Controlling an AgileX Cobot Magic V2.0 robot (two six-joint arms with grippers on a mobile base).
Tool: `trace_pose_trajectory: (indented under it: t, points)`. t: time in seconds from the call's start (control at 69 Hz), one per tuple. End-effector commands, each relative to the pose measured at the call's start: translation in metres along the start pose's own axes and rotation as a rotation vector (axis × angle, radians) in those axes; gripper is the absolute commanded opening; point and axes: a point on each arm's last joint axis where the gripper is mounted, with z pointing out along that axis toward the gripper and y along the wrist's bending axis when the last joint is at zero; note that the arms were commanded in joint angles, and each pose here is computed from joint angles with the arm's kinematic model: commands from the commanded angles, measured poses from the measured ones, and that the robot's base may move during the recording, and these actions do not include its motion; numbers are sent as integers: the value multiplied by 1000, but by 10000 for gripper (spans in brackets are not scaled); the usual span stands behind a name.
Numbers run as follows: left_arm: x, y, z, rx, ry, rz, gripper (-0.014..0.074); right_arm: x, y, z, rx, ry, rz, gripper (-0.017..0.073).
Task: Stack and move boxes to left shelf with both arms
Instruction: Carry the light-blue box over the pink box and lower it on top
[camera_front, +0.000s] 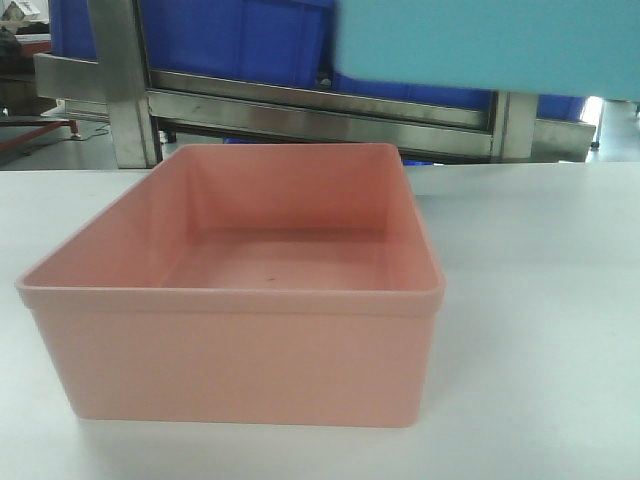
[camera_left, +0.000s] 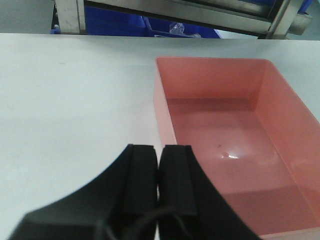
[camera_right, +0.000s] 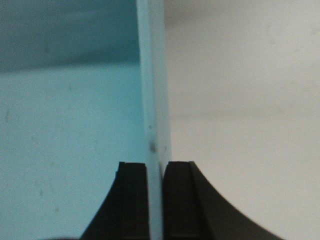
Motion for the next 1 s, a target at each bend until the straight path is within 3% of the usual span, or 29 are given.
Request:
trace_pose_trajectory:
  t: [0.0, 0.131, 0.363, 0.551, 0.986]
  points:
    - [-17, -3, -4, 15, -119, 2, -10, -6, 31, -20, -131, -122, 75, 55]
    - [-17, -3, -4, 15, -119, 2, -10, 7, 65, -11, -177, -104, 82, 55]
    - [-17, -3, -4, 15, -121, 2, -10, 30, 101, 19, -126, -36, 121, 55]
    - [-17, -3, -4, 15, -121, 2, -10, 47, 133, 49, -187, 7, 112, 55]
    - [-17, -3, -4, 17, -120, -3, -10, 59, 131, 105, -68, 67, 28, 55]
